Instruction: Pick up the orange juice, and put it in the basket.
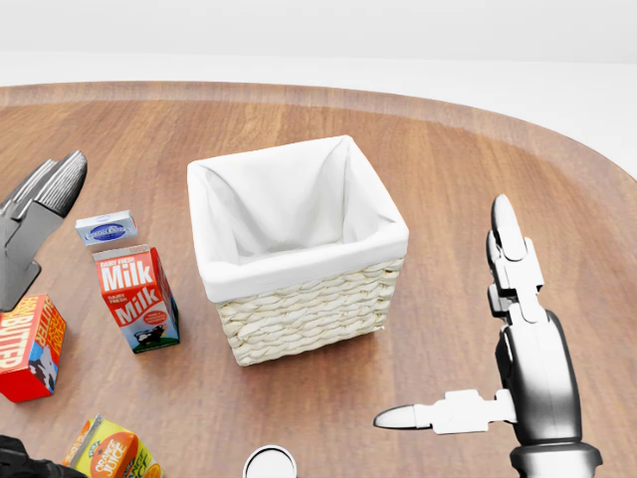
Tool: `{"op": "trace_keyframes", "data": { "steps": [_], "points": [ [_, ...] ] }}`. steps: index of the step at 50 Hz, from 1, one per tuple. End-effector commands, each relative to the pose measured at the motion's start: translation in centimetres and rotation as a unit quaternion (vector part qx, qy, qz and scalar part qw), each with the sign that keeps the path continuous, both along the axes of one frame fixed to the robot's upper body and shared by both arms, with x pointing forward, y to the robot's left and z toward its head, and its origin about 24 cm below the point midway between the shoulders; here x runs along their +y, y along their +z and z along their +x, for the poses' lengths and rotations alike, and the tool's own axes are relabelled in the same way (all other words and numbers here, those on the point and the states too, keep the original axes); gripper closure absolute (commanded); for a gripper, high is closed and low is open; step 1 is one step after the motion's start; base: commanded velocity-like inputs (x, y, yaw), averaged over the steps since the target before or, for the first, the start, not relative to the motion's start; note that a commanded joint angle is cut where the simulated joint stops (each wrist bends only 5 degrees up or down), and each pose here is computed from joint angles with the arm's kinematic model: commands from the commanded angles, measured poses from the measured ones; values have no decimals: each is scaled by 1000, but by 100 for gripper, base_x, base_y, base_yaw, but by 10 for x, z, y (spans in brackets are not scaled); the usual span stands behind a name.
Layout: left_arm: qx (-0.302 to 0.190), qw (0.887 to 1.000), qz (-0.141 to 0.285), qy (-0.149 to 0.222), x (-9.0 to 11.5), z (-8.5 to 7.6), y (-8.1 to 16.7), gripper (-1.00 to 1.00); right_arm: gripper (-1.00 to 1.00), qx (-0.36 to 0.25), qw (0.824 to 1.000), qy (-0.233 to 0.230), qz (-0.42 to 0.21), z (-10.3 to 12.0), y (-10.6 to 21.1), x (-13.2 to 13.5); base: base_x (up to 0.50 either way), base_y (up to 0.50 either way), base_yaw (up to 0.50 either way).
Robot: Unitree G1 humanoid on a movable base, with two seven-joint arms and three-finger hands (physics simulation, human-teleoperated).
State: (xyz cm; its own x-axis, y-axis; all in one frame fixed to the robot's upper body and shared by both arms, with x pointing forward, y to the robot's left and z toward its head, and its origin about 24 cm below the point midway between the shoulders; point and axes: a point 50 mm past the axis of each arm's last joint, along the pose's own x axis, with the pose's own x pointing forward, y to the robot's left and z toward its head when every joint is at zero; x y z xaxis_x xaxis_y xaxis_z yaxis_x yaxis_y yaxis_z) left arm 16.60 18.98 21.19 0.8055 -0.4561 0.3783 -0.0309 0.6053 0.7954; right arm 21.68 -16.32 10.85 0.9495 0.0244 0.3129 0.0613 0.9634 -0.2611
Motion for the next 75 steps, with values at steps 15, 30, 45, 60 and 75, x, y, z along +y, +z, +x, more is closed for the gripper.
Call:
{"op": "trace_keyframes", "data": {
  "steps": [15,30,45,60,75],
  "points": [
    [47,999,4,22,1,9,-18,-100,-100,7,1000,-5,1,3,-5,-3,0,0,0],
    [65,997,4,39,6,9,-24,-100,-100,1,1000,-7,2,3,-3,-3,0,0,0],
    [109,992,-10,67,20,14,-40,-100,-100,0,1000,-9,4,4,-2,-4,0,0,0],
    [137,987,-8,85,28,16,-51,-100,-100,1,1000,-12,6,3,-2,-6,0,0,0],
    [181,979,-13,94,30,20,-70,-100,-100,1,1000,-15,9,4,-3,-8,0,0,0]
  ]
}}
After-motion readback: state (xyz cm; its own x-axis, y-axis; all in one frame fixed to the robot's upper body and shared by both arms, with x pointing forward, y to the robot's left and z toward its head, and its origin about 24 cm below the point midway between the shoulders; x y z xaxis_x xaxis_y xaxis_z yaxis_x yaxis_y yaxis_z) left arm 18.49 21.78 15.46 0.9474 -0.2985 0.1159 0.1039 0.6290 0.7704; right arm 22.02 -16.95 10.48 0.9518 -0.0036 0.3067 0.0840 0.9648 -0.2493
